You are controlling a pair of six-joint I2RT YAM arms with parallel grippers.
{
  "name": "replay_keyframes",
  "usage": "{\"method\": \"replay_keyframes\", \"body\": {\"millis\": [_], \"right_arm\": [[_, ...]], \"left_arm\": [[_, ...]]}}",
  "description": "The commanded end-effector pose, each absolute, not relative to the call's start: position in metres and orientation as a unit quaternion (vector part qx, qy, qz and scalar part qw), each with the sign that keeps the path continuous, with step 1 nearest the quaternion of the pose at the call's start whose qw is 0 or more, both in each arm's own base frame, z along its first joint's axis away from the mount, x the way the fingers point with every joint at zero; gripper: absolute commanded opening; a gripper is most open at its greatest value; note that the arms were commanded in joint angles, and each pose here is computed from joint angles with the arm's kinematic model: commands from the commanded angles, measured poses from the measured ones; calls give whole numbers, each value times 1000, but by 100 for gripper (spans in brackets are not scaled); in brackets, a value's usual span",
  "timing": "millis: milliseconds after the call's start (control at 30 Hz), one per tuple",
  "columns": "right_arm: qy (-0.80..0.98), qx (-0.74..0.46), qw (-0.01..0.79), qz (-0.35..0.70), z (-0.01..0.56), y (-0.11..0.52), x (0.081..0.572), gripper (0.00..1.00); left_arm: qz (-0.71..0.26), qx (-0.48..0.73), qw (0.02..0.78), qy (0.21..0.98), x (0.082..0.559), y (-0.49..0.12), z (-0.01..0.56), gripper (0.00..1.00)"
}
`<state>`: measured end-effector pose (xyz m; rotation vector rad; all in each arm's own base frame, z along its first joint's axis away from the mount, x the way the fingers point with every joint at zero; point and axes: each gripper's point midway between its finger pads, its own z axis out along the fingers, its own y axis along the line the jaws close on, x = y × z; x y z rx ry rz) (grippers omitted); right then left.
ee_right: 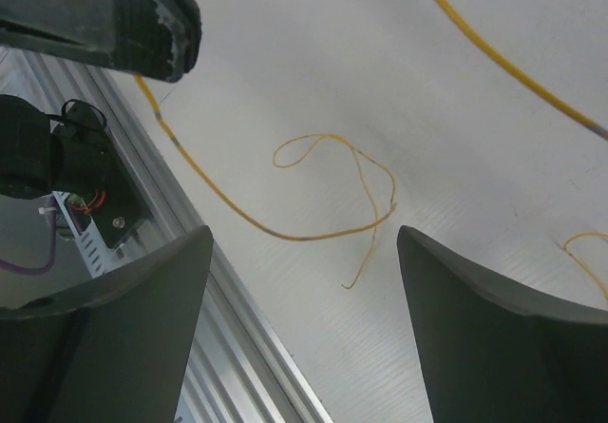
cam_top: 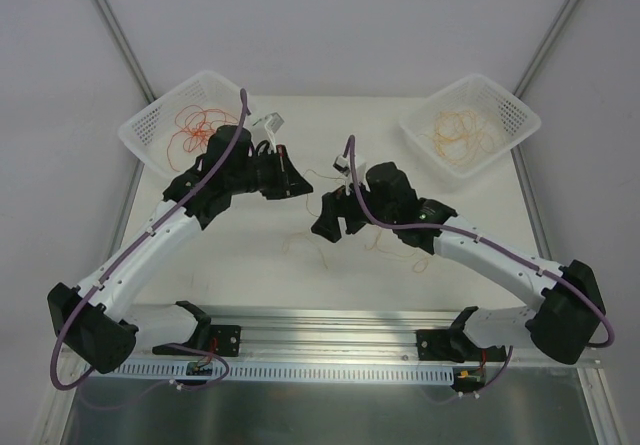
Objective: Untangle the cables
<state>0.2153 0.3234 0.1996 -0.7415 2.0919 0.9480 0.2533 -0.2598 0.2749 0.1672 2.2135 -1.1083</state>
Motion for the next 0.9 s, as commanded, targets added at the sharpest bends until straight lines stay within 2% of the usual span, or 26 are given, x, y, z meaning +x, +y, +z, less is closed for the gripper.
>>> {"method": "replay_keyframes", "body": {"millis": [0, 200, 267, 367, 400, 467, 500, 600, 667, 767, 800, 867], "right_arm": [[781, -311, 406, 358, 219, 335, 229, 83], [772, -328, 406, 362, 219, 346, 228, 82], [767, -336, 405, 367, 220, 350, 225, 78], [762, -348, 390, 381, 217, 353, 218, 60], [762, -351, 385, 384, 216, 353, 215, 49], [767, -354, 377, 381, 211, 347, 209, 38], [768, -354, 380, 375, 211, 343, 209, 23], [777, -353, 385, 353, 211, 327, 205, 1], [778, -355, 391, 340, 221, 316, 202, 1], [782, -357, 399, 319, 236, 301, 202, 1], [782, -357, 405, 311, 241, 295, 205, 1], [786, -350, 414, 299, 254, 284, 207, 1]], "left_arm": [[-460, 67, 325, 823, 249, -273, 303, 0], [-473, 72, 316, 819, 242, -280, 309, 0], [-472, 70, 315, 820, 243, -280, 309, 0], [-467, 68, 324, 820, 246, -279, 311, 0], [-459, 64, 334, 821, 250, -277, 310, 0], [-445, 65, 347, 823, 255, -273, 307, 0], [-433, 56, 360, 824, 260, -268, 306, 0], [-414, 49, 372, 829, 267, -260, 298, 0], [-403, 40, 378, 832, 272, -254, 295, 5], [-396, 46, 394, 828, 274, -249, 299, 28], [-395, 50, 402, 825, 274, -247, 303, 41], [-387, 58, 417, 820, 274, -244, 308, 53]]}}
